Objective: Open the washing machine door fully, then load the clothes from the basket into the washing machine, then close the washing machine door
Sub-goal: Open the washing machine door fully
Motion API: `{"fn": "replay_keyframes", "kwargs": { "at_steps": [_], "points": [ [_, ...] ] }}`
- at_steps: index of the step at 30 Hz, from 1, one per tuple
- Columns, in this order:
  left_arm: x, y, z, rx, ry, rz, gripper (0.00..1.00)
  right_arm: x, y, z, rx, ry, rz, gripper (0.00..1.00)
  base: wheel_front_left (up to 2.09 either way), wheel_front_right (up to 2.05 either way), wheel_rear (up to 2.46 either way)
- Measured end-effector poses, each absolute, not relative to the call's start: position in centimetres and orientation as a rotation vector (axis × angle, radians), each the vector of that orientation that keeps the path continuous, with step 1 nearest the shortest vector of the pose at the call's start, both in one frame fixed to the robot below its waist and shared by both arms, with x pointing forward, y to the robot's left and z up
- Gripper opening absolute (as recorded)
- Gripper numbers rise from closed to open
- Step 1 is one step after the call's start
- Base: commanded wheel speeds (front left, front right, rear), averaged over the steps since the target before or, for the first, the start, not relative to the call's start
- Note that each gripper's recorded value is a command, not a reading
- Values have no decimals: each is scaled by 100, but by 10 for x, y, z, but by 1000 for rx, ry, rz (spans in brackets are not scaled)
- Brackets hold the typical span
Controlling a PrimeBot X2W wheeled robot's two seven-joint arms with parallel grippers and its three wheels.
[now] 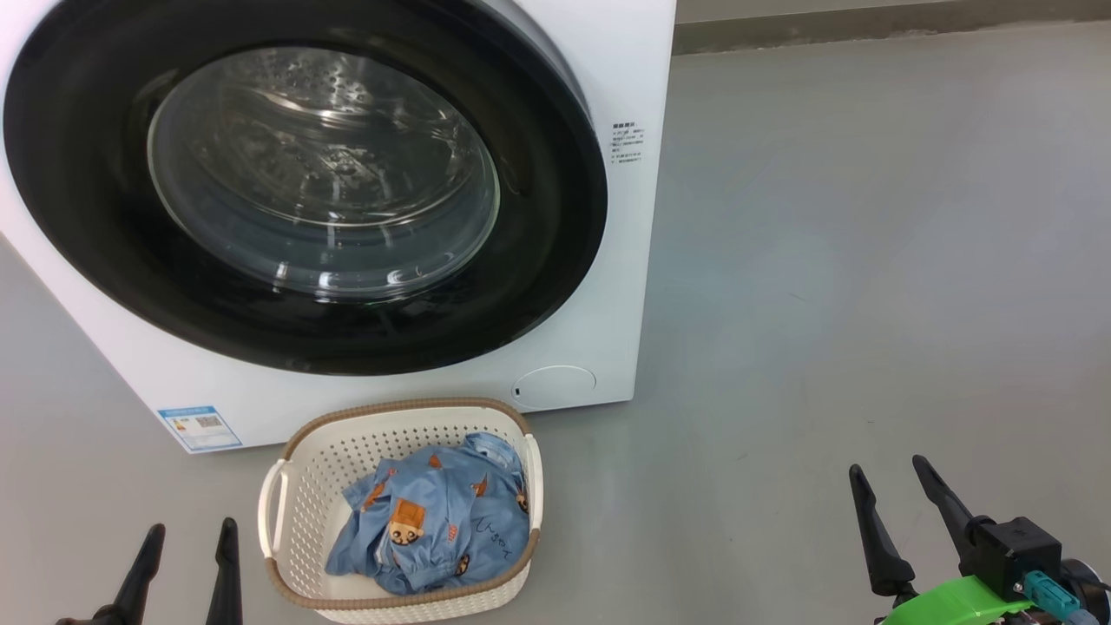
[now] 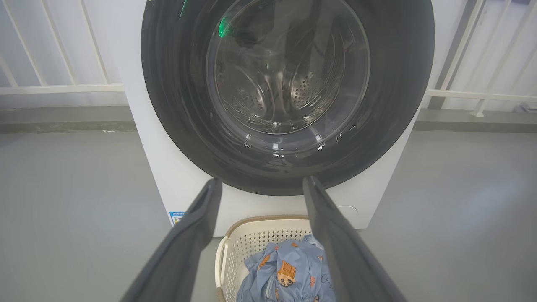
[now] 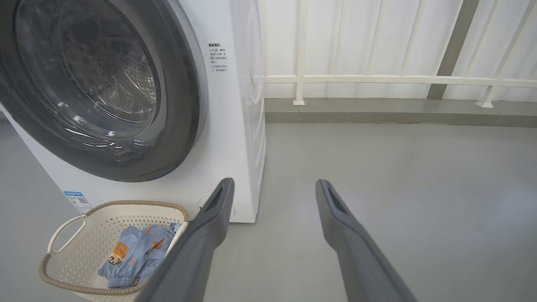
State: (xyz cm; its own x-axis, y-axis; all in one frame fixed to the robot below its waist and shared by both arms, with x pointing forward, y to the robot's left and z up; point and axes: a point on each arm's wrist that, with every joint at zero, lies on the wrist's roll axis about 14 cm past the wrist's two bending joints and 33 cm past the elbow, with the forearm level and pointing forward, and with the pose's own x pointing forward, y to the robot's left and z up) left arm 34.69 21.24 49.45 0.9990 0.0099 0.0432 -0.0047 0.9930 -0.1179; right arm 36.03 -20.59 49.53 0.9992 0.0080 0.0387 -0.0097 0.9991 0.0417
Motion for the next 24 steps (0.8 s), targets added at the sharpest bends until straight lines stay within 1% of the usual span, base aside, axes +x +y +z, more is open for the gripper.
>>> {"fn": "replay_keyframes", "kwargs": {
  "at_steps": [21,22,23,24],
  "points": [
    [345,213,497,-118,-53,10,100,360,-205,499,43,-50,13,100,0,0,0],
    [345,213,497,-118,-53,10,100,360,-205,499,43,-50,13,85,0,0,0],
    [345,214,497,-118,-53,11,100,360,-204,499,43,-51,14,39,0,0,0],
    [345,214,497,-118,-53,11,100,361,-204,500,42,-53,16,0,0,0,0]
  ]
}}
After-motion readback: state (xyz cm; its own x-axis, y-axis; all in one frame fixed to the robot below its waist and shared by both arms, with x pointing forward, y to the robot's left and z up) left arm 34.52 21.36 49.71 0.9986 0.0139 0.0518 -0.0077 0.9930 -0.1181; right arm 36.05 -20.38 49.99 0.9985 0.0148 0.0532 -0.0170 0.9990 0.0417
